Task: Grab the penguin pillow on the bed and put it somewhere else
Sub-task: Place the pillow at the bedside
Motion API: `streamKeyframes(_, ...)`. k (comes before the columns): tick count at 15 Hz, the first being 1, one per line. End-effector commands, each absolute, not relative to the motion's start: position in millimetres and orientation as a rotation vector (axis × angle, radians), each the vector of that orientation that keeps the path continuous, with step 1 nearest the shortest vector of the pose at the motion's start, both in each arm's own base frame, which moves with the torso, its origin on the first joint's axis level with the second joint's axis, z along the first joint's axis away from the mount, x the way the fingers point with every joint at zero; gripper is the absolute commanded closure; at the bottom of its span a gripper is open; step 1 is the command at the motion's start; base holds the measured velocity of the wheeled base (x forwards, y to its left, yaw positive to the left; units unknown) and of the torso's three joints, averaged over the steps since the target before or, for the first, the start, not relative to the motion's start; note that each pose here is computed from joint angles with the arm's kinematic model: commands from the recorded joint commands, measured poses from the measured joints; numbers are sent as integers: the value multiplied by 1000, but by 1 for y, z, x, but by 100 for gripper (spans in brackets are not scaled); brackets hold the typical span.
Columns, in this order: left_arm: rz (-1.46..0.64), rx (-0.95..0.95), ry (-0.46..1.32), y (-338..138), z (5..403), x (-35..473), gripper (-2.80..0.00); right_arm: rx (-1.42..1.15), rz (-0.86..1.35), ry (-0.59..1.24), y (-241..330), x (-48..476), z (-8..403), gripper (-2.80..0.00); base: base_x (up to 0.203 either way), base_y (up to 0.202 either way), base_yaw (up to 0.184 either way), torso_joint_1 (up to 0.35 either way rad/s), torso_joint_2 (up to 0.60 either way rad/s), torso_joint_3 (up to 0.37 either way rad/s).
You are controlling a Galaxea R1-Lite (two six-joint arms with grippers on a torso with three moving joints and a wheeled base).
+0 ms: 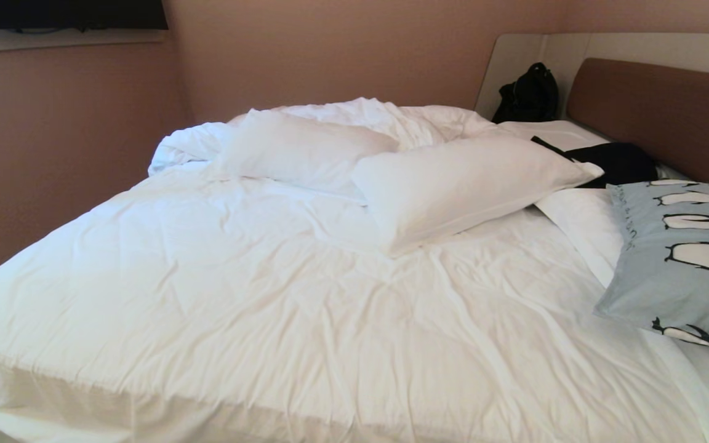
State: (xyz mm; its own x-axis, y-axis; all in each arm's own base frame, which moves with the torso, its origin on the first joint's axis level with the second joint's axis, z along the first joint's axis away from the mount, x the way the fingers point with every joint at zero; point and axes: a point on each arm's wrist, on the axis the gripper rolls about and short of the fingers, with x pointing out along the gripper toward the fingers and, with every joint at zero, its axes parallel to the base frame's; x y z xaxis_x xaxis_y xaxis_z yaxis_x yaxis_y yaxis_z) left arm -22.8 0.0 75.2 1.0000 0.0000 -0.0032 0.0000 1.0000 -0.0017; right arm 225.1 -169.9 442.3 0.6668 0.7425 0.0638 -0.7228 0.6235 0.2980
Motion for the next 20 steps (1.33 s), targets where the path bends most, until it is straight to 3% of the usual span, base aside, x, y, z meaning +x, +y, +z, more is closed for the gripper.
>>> streamKeyframes(1, 0, -2, 3, 0, 75, -23, 0, 706, 839, 258, -139, 195, 466, 0, 0, 0, 0, 0, 0, 0)
streamKeyframes(10, 0, -2, 3, 0, 75, -23, 0, 737, 885, 312, -47, 96, 502, 0, 0, 0, 0, 0, 0, 0)
streamKeyframes(17, -2, -2, 3, 0, 75, -23, 0, 615, 887, 256, 58, -37, 473, 0, 0, 0, 0, 0, 0, 0)
streamKeyframes(20, -2, -2, 3, 0, 75, -23, 0, 596, 757, 200, 100, -63, 447, 0, 0, 0, 0, 0, 0, 0)
